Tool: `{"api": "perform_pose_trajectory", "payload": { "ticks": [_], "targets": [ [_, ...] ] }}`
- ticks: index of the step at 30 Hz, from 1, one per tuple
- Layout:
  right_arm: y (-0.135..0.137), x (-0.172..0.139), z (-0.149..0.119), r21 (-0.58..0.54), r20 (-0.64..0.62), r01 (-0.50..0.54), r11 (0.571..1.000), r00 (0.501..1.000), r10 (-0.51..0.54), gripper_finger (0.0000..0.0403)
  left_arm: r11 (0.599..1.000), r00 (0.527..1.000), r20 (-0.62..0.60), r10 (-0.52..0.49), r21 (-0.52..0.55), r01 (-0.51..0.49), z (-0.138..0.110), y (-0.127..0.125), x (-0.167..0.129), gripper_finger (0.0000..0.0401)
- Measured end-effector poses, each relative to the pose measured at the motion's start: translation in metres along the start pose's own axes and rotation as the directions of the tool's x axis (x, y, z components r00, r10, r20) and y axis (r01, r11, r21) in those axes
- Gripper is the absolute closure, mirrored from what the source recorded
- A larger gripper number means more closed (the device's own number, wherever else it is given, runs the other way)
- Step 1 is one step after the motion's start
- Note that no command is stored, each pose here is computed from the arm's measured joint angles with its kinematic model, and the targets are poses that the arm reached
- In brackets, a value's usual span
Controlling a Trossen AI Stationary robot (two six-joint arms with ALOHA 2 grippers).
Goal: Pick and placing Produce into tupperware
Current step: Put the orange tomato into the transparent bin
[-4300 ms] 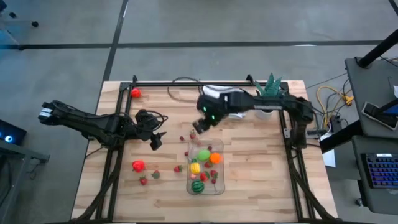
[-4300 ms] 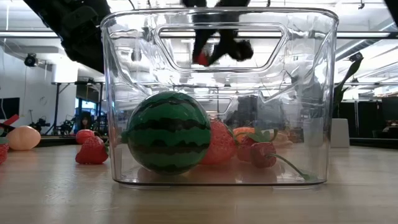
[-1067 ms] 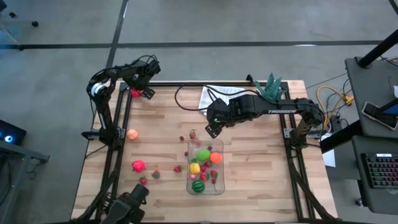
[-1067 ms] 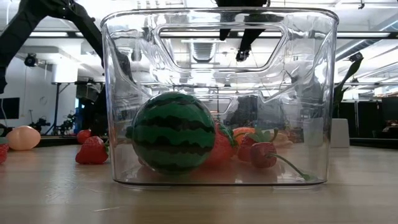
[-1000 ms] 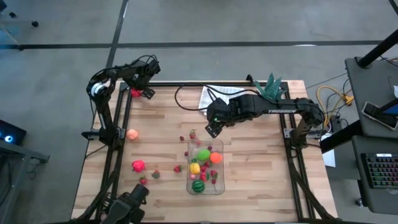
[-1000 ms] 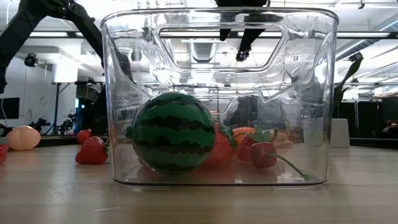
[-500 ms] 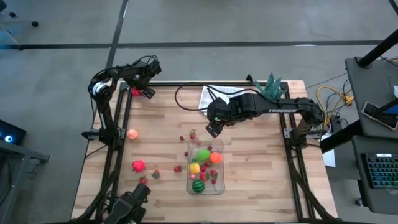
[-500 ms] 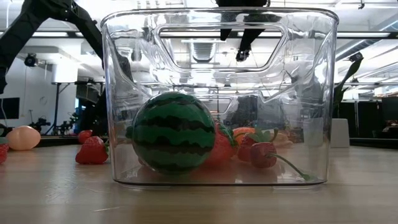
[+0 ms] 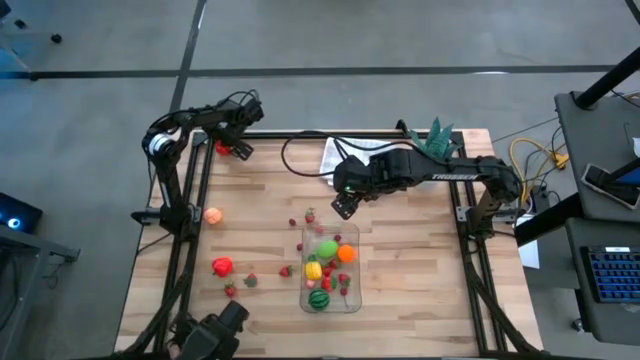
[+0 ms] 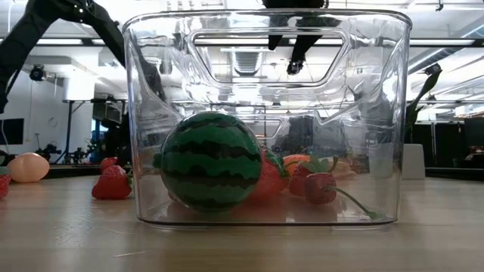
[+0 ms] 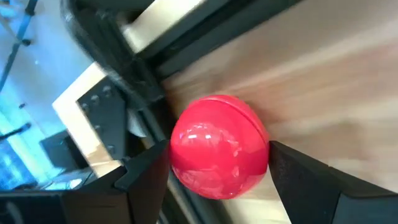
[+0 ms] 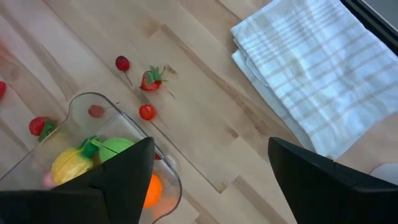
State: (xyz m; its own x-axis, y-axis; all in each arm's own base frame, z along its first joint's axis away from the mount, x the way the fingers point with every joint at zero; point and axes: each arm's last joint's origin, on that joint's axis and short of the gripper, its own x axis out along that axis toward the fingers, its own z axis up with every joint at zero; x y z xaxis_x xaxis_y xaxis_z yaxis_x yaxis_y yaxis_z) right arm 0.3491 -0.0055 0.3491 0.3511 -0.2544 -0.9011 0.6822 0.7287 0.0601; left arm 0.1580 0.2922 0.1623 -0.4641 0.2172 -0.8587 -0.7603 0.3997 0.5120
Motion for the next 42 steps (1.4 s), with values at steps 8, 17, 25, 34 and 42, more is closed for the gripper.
{"api": "perform_pose_trajectory", "payload": {
  "ticks": [8,17,25,34,42],
  "targets": [
    [-0.006,-0.009,0.001,0.009,0.019,-0.008,1.000,1.000,0.008,0.0103,0.994,0.992,0.072,-0.104,-0.005,0.105,-0.011,-0.018,-0.035,0.0159],
    [-0.024,-0.035,-0.003,0.030,0.068,0.032,0.999,0.997,-0.034,0.0101,0.892,0.846,0.283,-0.452,0.140,0.429,-0.061,-0.045,-0.132,0.0196],
    [-0.041,-0.061,-0.008,0.095,0.129,0.030,0.995,0.991,-0.042,0.0094,0.526,0.377,0.391,-0.840,0.417,0.741,-0.141,-0.058,-0.229,0.0171],
    [-0.048,-0.074,-0.012,0.184,0.152,-0.005,0.983,0.988,-0.023,0.0099,0.233,0.056,0.270,-0.961,0.684,0.691,-0.202,-0.091,-0.279,0.0169],
    [-0.044,-0.072,-0.019,0.232,0.110,0.016,0.973,0.993,-0.043,0.0092,0.227,0.224,0.108,-0.969,0.747,0.625,-0.202,-0.167,-0.259,0.0168]
  ]
}}
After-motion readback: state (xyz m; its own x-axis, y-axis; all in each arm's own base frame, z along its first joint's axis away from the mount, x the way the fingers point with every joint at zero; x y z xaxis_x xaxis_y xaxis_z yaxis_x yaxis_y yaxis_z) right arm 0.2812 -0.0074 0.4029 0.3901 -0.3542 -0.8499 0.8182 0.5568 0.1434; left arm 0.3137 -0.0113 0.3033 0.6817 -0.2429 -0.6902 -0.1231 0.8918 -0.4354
